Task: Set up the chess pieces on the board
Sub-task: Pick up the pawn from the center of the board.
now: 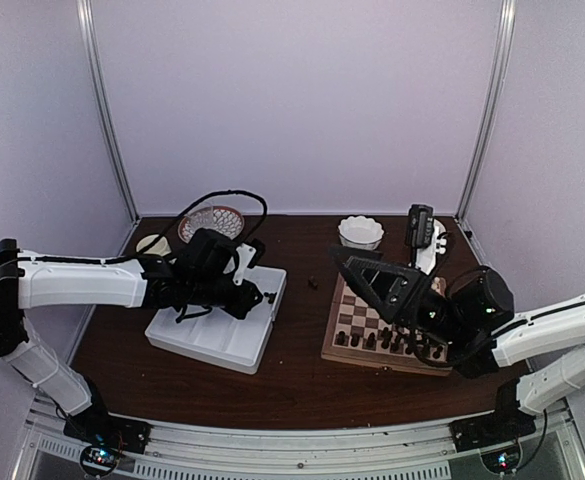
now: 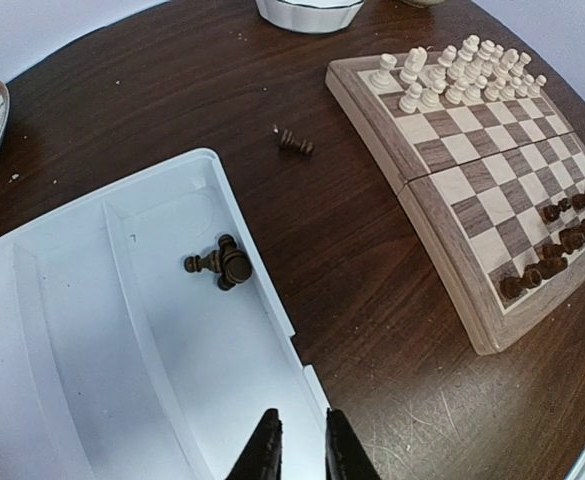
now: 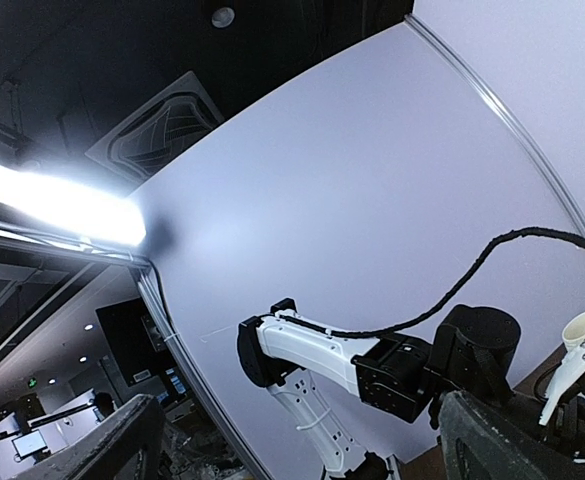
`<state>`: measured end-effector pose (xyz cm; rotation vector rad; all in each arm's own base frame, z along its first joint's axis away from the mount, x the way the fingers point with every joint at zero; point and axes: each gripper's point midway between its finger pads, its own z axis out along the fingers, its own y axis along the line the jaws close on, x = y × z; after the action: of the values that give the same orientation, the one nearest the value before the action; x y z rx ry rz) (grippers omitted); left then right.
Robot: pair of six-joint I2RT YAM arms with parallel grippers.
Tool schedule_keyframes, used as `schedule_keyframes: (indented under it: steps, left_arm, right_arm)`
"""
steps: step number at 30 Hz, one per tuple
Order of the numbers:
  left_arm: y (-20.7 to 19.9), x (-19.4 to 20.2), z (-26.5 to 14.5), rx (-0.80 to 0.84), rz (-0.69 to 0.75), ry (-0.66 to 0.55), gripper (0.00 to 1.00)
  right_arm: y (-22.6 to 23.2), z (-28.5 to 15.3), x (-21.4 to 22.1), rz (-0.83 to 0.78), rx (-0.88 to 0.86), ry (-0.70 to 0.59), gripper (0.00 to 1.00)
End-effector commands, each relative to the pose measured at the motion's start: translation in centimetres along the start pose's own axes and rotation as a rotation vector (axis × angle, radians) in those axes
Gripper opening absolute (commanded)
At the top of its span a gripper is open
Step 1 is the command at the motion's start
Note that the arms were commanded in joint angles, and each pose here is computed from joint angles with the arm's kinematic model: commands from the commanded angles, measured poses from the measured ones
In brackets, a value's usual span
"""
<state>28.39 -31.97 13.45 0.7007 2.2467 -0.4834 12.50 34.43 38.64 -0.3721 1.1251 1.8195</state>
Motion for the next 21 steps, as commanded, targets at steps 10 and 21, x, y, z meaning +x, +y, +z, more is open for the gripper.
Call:
schedule_keyframes:
  steps: [10,21]
  left_arm:
    - [-0.6,-2.1,0.0,0.027,0.013,-0.062,0.16]
    - [-1.0,-1.9,0.5,0.049,0.022,-0.059,0.16]
  right_arm:
    - [-0.1,-0.7,-1.1,0.030,-0.006,-0.072,0.99]
    - [-5.7,-1.3,-0.4,-0.122,0.225,0.023,1.00]
